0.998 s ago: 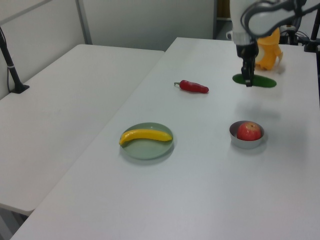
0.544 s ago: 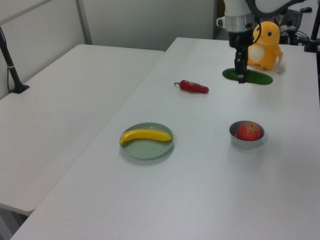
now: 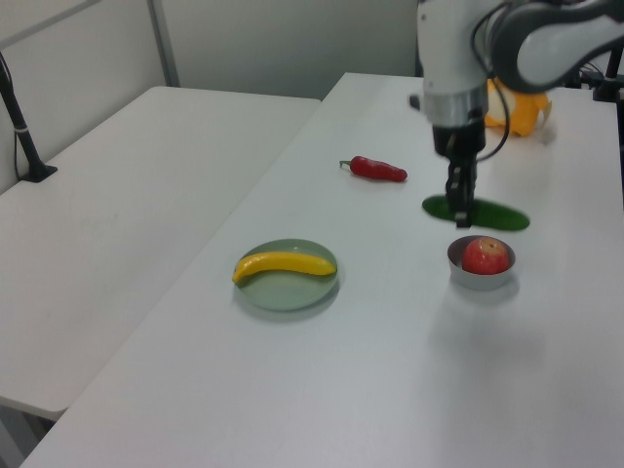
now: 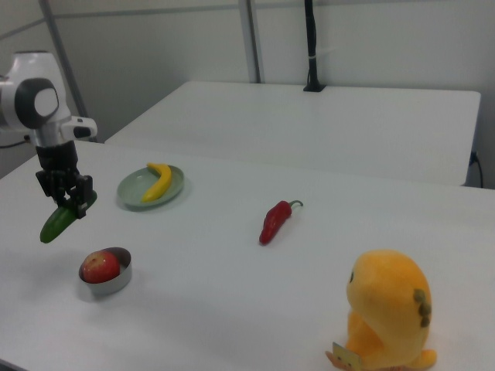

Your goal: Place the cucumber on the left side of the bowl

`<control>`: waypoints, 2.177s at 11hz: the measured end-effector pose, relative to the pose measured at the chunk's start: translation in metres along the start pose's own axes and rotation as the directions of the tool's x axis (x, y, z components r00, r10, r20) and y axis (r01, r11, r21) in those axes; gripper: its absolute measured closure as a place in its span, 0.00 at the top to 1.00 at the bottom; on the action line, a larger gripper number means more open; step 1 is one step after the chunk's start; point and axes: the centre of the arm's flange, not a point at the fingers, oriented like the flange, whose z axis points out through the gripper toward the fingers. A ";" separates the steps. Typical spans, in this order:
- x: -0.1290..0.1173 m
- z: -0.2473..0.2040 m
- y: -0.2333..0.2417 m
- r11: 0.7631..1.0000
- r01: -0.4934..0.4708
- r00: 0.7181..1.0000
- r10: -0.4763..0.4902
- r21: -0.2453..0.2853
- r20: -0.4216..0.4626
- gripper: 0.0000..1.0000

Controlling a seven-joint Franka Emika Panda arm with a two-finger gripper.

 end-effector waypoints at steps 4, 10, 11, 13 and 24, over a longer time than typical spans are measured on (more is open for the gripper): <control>0.023 0.078 -0.032 0.999 -0.013 1.000 0.013 0.031 -0.007 0.50; 0.036 0.116 -0.037 0.999 -0.005 1.000 0.005 0.036 -0.003 0.50; 0.036 0.117 -0.037 0.999 -0.005 1.000 0.005 0.035 -0.001 0.54; 0.036 0.117 -0.037 0.999 -0.005 1.000 0.005 0.035 -0.002 0.65; 0.007 -0.080 0.014 0.991 -0.112 0.961 0.128 0.077 -0.247 1.00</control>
